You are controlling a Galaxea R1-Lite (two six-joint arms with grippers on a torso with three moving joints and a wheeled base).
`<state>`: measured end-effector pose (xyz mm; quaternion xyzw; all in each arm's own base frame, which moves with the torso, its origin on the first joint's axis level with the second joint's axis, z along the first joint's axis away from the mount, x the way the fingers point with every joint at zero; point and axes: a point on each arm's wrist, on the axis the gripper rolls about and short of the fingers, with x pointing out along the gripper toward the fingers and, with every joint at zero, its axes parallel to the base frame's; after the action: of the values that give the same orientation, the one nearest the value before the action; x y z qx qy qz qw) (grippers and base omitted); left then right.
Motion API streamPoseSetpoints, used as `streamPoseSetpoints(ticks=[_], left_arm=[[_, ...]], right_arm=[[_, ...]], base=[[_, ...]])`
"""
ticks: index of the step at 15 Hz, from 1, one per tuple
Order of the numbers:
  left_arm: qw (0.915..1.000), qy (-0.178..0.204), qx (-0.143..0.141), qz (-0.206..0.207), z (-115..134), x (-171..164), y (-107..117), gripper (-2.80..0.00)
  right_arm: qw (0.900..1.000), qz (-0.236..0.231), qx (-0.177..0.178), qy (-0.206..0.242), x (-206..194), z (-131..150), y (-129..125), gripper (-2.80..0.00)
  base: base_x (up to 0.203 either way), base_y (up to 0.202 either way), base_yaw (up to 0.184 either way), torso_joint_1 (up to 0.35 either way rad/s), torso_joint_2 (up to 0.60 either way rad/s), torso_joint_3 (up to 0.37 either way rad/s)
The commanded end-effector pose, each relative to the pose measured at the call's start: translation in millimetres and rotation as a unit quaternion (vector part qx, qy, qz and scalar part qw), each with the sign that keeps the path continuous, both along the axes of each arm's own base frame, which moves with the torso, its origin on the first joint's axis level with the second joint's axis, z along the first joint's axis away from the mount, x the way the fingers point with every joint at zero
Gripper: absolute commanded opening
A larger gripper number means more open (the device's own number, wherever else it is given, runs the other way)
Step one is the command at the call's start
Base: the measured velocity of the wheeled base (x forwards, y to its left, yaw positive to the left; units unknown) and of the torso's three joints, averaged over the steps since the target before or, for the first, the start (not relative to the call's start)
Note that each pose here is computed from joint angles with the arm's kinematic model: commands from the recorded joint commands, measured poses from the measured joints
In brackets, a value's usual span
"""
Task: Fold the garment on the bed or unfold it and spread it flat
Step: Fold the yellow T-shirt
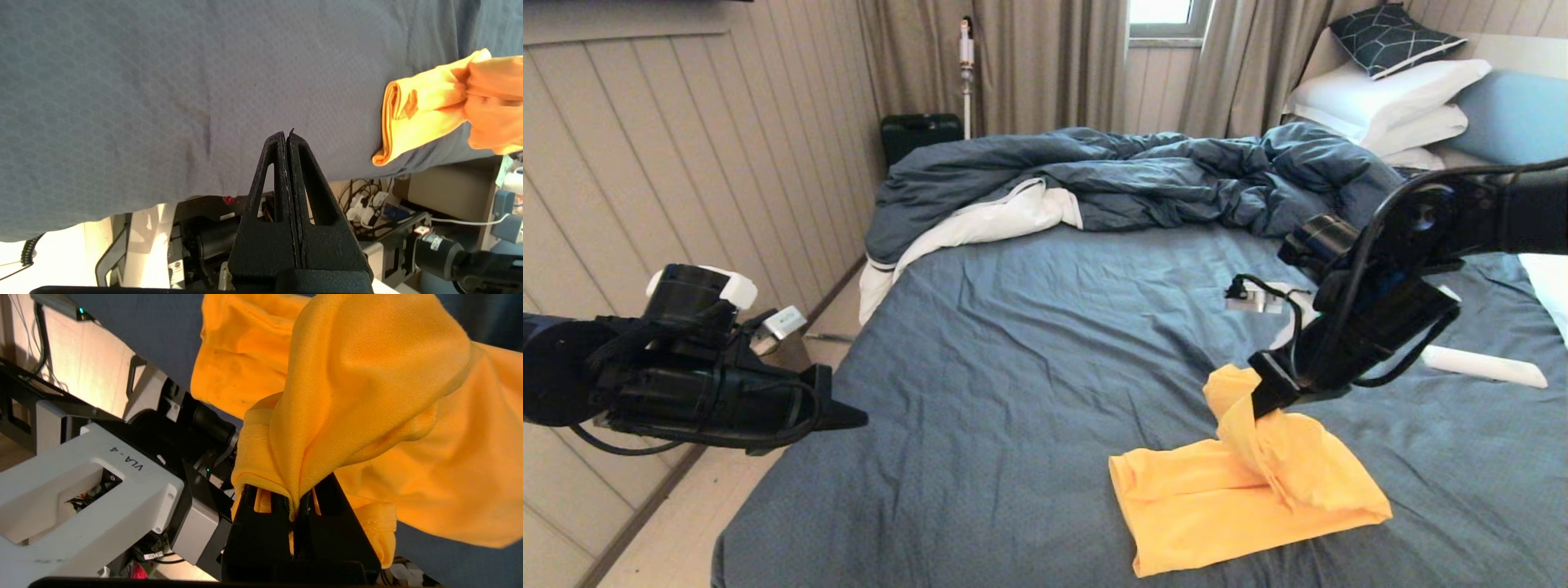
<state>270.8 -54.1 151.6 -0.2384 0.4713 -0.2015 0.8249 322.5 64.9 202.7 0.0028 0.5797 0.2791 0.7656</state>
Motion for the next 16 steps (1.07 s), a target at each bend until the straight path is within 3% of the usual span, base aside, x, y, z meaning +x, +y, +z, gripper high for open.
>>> streamPoseSetpoints(ticks=[1, 8, 9, 16], left_arm=[[1.0000, 0.000, -0.002, -0.002, 1, -2, 0, -2.80], [0.9999, 0.005, -0.005, -0.010, -1, -4, -3, -2.80], [0.9999, 0.005, -0.005, -0.011, -1, -4, -4, -2.80], [0.9998, -0.001, -0.006, -0.020, -2, -7, -8, -2.80]], right_arm=[[0.999, 0.025, -0.005, 0.025, 3, -14, 20, -2.80], [0.997, 0.057, -0.035, 0.039, 10, -39, 64, -2.80], [0.997, 0.060, -0.041, 0.035, 9, -40, 67, 0.00], [0.998, 0.044, -0.034, 0.005, -2, -22, 61, 0.00]], base=[[0.000, 0.000, 0.000, 0.000, 0.00, 0.000], [0.000, 0.000, 0.000, 0.000, 0.00, 0.000], [0.000, 0.000, 0.000, 0.000, 0.00, 0.000], [0.000, 0.000, 0.000, 0.000, 0.00, 0.000]])
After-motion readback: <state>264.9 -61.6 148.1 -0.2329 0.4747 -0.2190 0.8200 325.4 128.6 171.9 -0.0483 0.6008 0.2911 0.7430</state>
